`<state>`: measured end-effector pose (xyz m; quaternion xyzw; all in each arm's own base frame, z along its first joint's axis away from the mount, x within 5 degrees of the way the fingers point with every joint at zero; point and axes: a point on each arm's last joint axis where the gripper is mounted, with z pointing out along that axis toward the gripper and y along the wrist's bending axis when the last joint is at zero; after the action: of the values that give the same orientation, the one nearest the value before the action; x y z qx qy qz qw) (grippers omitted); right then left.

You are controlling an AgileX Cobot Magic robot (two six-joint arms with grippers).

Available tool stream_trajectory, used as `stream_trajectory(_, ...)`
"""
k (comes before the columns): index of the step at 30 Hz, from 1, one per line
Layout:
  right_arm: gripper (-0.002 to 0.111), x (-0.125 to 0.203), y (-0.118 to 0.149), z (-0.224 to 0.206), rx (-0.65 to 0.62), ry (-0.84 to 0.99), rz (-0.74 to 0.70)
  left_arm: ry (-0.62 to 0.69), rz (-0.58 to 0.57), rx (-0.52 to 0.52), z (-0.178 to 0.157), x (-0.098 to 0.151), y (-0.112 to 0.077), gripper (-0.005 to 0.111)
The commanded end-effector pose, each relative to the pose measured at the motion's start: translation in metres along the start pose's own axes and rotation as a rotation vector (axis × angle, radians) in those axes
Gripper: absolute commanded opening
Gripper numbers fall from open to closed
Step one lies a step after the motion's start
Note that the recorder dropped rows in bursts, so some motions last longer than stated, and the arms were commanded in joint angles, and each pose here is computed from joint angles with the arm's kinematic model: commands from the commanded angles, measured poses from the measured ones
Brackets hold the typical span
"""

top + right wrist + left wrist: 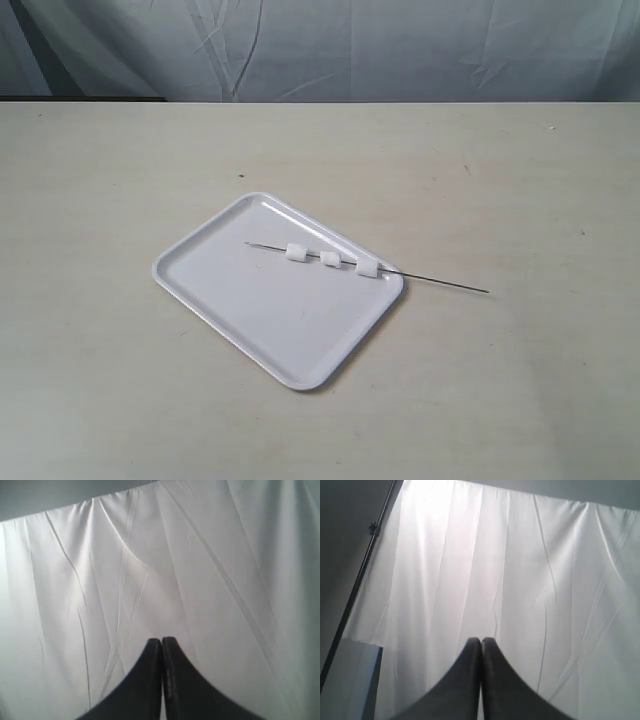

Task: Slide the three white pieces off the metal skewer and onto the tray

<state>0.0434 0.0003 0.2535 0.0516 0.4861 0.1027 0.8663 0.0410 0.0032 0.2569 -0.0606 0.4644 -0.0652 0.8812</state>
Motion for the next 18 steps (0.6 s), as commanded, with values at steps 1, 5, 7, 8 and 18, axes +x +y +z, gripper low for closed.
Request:
stream_trajectory(1, 0.000, 0.000, -0.001, -0.001, 0.005, -0.005, 0.103, -0.049, -0.012, 0.016, -0.001, -0.004, -0.001, 0.000)
stream_trajectory(5, 0.000, -0.007, 0.001, -0.001, -0.015, -0.076, 0.162, -0.130, -0.046, 0.032, -0.001, -0.012, -0.003, 0.000)
stream_trajectory(7, 0.000, -0.024, 0.004, 0.001, -0.039, -0.188, 0.177, -0.254, -0.053, 0.057, 0.002, -0.035, -0.007, 0.000)
stream_trajectory(8, 0.000, -0.038, 0.006, 0.003, -0.048, -0.245, 0.190, -0.301, -0.083, 0.070, 0.003, -0.047, -0.009, 0.000)
stream_trajectory(18, 0.000, -0.235, 0.056, 0.047, -0.135, -0.434, -0.012, -0.590, 0.083, 0.369, 0.052, -0.215, -0.066, 0.000)
